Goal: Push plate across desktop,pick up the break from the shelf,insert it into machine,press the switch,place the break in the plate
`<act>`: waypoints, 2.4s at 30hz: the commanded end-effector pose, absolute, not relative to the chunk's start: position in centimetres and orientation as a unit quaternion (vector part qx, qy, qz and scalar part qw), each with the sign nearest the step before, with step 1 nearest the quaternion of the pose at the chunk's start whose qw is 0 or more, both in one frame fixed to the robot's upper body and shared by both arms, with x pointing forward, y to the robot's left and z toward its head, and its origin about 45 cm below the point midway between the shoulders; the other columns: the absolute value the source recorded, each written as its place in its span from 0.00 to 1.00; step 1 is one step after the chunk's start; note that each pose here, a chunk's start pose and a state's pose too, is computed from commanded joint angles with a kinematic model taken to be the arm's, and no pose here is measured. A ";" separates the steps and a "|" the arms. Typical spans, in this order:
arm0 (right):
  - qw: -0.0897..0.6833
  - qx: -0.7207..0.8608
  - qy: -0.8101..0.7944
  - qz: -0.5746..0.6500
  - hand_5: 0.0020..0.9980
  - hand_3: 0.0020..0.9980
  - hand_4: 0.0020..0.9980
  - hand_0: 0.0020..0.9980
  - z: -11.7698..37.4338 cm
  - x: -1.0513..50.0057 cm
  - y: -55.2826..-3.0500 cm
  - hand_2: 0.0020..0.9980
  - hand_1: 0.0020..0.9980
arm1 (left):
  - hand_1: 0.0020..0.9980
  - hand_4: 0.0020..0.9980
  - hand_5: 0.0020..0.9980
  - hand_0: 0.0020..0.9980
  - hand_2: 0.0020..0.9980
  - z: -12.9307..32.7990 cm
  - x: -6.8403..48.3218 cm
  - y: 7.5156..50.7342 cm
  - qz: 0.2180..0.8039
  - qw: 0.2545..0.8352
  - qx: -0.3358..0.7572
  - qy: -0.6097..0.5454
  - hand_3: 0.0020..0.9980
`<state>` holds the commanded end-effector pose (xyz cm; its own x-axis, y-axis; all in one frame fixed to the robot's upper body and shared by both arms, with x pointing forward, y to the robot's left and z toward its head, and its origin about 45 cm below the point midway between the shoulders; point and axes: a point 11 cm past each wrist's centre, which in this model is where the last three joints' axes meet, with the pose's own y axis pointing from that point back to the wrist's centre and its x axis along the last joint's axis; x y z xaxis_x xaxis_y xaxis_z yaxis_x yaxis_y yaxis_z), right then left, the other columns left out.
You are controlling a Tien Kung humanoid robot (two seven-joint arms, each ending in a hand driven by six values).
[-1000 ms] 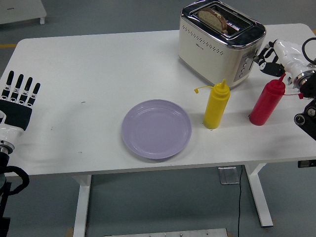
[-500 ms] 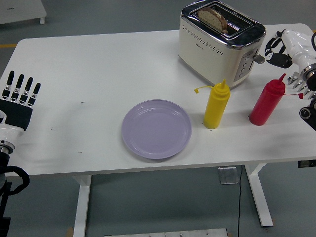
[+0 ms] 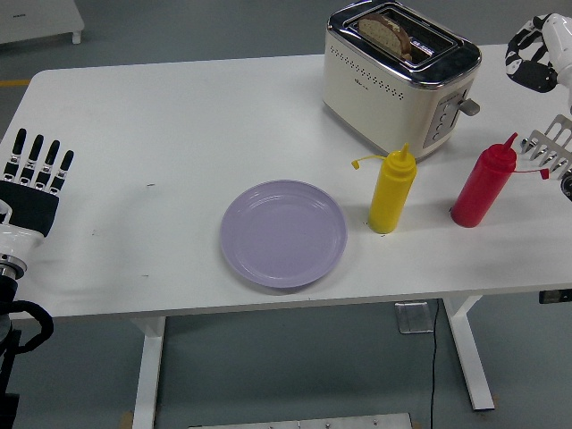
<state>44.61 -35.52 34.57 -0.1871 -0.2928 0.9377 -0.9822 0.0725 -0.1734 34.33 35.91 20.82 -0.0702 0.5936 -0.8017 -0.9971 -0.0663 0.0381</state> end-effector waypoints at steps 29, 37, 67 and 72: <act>0.302 0.617 -0.593 0.420 0.53 0.95 0.80 0.85 39.5 46.9 -26.4 0.89 0.81 | 0.87 0.60 1.00 0.81 0.95 20.6 34.2 36.0 0.660 0.603 -0.313 0.320 0.84; 0.337 0.622 -0.579 0.405 0.54 0.92 0.82 0.84 39.5 48.8 -24.5 0.88 0.81 | 0.87 0.60 1.00 0.82 0.95 20.7 34.2 36.1 0.661 0.603 -0.314 0.318 0.84; 0.429 0.599 -0.553 0.388 0.52 0.84 0.82 0.72 37.2 53.0 -20.9 0.77 0.74 | 0.87 0.61 1.00 0.82 0.96 20.9 34.4 36.1 0.660 0.605 -0.313 0.317 0.84; 0.443 0.591 -0.551 0.388 0.50 0.81 0.81 0.66 36.9 53.5 -20.7 0.73 0.70 | 0.87 0.61 1.00 0.82 0.96 20.9 34.4 36.2 0.660 0.605 -0.314 0.316 0.84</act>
<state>53.48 -20.71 36.91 0.0914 -0.3065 0.9475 -0.9954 0.0000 0.0960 34.40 36.16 20.93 -0.0708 0.6004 -0.7965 -0.9970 -0.0678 0.0375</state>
